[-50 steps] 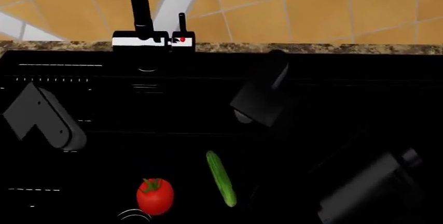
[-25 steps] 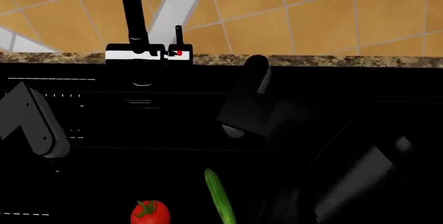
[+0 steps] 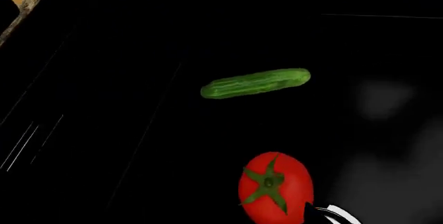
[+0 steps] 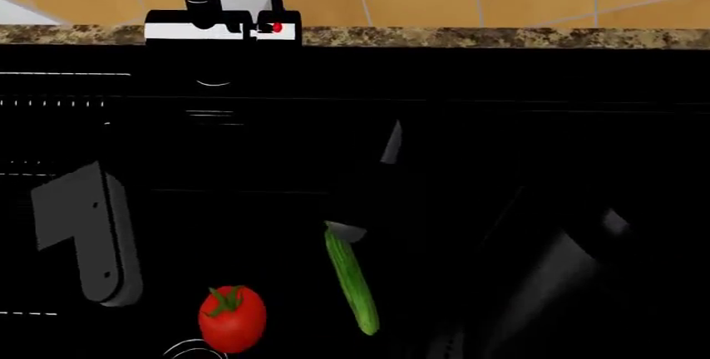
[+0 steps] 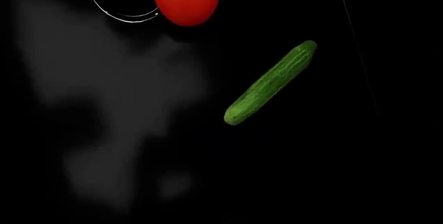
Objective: Pick the vegetables from the sink and place them on the cutting board.
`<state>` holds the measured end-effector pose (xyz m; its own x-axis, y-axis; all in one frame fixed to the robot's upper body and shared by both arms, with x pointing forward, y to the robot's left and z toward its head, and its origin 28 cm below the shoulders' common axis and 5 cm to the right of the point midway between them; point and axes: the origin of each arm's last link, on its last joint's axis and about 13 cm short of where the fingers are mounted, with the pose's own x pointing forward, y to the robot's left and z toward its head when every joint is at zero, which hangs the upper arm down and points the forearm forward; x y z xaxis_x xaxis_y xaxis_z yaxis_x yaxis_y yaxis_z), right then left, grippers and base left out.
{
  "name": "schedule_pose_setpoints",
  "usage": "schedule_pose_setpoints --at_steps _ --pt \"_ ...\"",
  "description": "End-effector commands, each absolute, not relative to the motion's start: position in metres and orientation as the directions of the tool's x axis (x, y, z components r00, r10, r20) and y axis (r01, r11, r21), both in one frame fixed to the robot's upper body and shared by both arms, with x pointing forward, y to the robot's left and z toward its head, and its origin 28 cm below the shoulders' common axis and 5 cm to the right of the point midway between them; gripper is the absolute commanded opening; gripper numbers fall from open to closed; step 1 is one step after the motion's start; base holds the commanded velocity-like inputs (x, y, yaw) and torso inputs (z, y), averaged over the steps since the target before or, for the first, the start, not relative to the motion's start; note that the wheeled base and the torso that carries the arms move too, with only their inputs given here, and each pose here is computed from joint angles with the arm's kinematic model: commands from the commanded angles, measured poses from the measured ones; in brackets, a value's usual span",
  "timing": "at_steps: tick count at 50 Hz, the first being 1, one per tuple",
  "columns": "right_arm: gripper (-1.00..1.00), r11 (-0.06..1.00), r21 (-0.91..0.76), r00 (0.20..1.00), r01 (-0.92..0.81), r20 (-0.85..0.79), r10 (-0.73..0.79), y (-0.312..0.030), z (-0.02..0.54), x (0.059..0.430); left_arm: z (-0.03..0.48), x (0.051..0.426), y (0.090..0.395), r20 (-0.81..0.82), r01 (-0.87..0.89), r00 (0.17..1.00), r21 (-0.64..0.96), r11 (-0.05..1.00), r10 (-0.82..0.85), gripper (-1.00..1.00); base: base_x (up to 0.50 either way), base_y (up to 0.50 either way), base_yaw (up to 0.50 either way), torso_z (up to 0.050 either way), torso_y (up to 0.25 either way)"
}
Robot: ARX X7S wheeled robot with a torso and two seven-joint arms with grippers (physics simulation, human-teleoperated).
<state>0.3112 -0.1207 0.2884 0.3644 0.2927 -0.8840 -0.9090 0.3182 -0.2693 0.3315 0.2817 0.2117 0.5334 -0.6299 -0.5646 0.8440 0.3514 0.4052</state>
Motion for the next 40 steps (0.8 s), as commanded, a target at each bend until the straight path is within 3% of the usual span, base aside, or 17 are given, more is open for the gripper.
schedule_pose_setpoints --at_steps 1,10,26,40 --pt "1.00 0.320 -0.274 0.374 -0.907 -0.874 0.311 -0.111 0.299 0.313 0.220 0.347 0.256 -0.684 0.897 0.436 0.380 0.224 -0.585 1.00 0.00 0.00 0.00 0.000 0.000" --pt "1.00 0.338 -0.274 0.376 -0.900 -0.881 0.288 -0.112 0.301 0.314 0.220 0.359 0.246 -0.798 0.940 0.335 0.319 0.121 -0.500 1.00 0.00 0.00 0.00 0.000 0.000" --pt "1.00 0.324 -0.287 0.381 -0.902 -0.881 0.281 -0.112 0.309 0.302 0.201 0.387 0.212 -0.847 0.938 0.342 0.331 0.100 -0.406 1.00 0.00 0.00 0.00 0.000 0.000" --pt "1.00 0.321 -0.288 0.379 -0.902 -0.884 0.274 -0.112 0.306 0.304 0.172 0.388 0.200 -0.891 0.955 0.289 0.292 0.045 -0.350 1.00 0.00 0.00 0.00 0.000 0.000"
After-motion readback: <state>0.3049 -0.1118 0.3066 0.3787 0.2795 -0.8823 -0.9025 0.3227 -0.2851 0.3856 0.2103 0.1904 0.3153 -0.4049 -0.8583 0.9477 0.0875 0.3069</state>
